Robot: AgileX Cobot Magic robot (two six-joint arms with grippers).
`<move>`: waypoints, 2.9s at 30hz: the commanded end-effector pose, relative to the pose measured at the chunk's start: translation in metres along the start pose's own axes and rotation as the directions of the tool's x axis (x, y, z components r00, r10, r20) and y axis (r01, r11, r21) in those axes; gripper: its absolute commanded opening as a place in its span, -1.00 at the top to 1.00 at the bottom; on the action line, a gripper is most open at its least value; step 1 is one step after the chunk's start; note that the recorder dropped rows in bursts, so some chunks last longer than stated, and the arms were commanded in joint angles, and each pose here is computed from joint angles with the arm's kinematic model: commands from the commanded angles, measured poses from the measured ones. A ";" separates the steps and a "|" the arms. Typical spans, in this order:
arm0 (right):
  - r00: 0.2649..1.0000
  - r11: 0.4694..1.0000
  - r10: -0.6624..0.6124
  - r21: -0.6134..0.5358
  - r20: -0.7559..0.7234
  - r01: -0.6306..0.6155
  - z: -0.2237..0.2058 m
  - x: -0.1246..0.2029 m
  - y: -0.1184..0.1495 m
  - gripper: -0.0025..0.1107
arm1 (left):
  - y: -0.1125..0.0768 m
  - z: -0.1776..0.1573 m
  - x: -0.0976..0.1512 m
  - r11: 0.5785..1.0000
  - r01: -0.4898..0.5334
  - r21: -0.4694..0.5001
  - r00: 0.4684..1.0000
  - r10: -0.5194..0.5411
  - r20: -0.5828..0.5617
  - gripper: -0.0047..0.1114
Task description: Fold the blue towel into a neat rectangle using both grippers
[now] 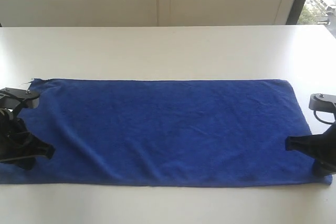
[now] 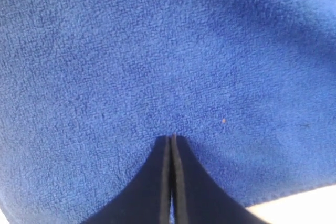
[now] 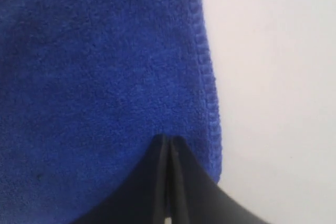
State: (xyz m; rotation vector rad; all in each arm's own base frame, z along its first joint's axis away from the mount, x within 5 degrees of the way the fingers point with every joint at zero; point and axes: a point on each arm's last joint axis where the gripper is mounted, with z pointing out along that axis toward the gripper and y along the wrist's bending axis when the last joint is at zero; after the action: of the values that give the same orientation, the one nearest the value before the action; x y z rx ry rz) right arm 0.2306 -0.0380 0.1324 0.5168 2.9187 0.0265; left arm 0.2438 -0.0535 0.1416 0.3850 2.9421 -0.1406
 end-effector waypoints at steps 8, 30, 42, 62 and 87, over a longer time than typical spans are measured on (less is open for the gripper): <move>1.000 0.999 0.006 0.048 -0.007 -0.005 0.016 -0.001 -0.005 0.96 | 0.000 0.002 0.012 1.000 -0.014 -0.007 0.994 0.013 -0.106 0.92; 0.970 0.997 0.050 -0.063 0.239 -0.036 -0.046 -0.018 0.005 0.96 | -0.002 -0.035 0.000 1.000 -0.004 -0.030 0.989 0.009 0.145 0.92; 0.973 0.997 -0.050 -0.042 0.227 0.061 -0.049 -0.069 0.014 0.96 | 0.009 -0.038 -0.038 0.999 0.038 -0.036 0.980 -0.031 0.195 0.92; 0.994 0.995 -0.087 -0.051 0.073 0.090 0.027 -0.085 0.019 0.96 | 0.030 -0.013 -0.057 0.995 0.096 -0.039 0.989 -0.091 0.118 0.92; 0.997 0.999 -0.025 0.047 0.071 0.021 0.026 -0.089 -0.011 0.96 | 0.032 -0.026 -0.063 0.996 0.053 -0.071 0.991 -0.043 0.128 0.92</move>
State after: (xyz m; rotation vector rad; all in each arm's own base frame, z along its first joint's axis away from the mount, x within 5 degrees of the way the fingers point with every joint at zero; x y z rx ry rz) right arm 0.3174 -0.0750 0.1272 0.4736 2.8178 -0.0461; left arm 0.3092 -0.0364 0.1730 0.2884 2.8206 -0.0586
